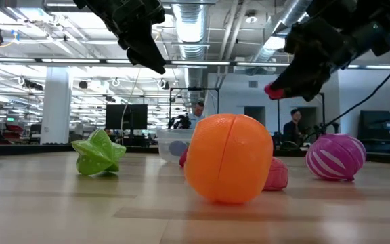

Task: Pick and placing Produce into tupperware
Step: Put the right red strawberry into the transparent container

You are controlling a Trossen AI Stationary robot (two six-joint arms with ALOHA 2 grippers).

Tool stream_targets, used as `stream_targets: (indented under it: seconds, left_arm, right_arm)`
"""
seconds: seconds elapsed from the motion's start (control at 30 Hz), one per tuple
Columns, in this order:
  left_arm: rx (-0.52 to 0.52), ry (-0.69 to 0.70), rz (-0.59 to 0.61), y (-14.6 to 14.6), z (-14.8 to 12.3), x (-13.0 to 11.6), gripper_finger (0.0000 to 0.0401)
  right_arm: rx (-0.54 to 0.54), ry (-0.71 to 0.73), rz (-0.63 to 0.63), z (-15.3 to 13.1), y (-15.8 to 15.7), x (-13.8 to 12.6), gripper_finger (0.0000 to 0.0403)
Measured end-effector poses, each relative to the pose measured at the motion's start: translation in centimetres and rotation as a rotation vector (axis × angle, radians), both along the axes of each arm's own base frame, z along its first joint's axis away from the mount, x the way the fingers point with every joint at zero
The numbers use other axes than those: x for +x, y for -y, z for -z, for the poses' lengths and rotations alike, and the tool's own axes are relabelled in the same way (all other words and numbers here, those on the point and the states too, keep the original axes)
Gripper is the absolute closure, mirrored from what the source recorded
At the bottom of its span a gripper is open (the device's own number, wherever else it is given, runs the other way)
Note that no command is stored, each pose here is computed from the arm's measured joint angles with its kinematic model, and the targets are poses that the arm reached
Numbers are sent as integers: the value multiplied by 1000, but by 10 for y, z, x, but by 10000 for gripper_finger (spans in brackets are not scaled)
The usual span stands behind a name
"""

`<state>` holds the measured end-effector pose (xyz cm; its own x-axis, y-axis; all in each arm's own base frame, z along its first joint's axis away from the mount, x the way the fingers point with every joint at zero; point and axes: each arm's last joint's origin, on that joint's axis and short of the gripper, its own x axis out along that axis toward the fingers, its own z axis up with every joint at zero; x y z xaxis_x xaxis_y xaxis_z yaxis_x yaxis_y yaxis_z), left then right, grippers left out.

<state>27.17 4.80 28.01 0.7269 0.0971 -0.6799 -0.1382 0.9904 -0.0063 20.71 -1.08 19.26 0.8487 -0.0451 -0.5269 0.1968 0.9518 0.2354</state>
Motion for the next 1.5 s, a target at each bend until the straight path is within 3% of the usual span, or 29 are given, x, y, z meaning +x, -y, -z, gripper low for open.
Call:
stream_targets:
  seconds: [0.4, 0.7, 1.13, 1.5]
  left_arm:
    - [3, 3, -3, 0, 0, 0, 189]
    - [4, 6, -4, 0, 0, 0, 189]
    - [12, 12, -11, 0, -1, 1, 189]
    - [11, 12, -12, 0, -1, 1, 189]
  right_arm:
    - [-52, 122, 16, -6, 7, 12, 226]
    - [-57, 156, 52, 6, 18, 29, 220]
    - [-99, 78, -3, 13, 27, 78, 219]
    - [-58, -22, -36, 27, 35, 105, 218]
